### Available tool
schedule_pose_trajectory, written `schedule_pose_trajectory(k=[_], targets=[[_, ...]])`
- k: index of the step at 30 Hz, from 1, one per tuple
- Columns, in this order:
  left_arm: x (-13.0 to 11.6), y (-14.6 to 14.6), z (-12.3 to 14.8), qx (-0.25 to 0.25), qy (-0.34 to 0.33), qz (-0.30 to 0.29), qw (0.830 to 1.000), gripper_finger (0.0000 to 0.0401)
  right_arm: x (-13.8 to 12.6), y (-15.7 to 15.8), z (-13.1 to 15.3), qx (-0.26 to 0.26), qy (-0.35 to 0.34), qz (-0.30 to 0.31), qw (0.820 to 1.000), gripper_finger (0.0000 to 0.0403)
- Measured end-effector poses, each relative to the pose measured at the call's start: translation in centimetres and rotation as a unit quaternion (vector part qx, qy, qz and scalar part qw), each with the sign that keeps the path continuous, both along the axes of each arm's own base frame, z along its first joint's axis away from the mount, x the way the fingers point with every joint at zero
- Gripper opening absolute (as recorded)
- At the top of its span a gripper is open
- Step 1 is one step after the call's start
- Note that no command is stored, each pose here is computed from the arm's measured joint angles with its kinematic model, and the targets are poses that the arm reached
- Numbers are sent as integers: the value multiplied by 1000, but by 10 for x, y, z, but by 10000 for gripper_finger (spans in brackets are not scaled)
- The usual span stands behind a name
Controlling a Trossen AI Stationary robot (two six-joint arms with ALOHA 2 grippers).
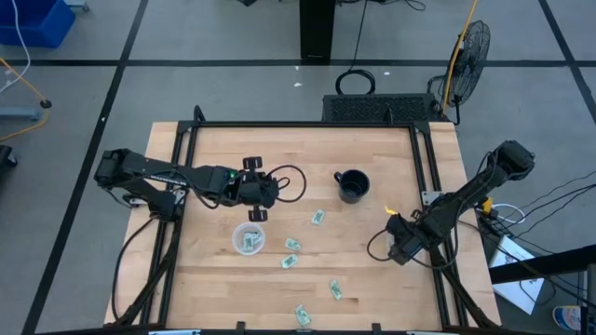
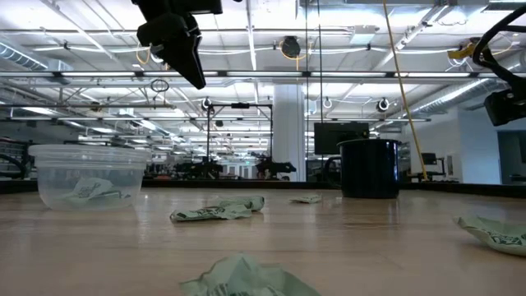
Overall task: Pick and place Stevia / Truvia into bins
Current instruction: Put the stevia packet into the right transparent plastic container
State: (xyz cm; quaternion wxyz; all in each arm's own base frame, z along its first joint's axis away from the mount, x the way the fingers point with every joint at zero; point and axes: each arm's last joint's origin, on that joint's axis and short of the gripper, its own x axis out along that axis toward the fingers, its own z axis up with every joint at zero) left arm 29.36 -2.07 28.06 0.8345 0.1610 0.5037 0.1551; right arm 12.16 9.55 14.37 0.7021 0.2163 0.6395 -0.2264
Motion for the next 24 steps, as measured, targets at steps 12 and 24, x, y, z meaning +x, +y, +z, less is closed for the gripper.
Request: schedule_pose_trajectory(k=[12,24], targets=[[0,0,0,1,0,1,1000,124,5,4,8,5,-11,44,999,70],[4,0,2,0,-22,-4,1000,124,16,12,32,3,-38,87,996,68]])
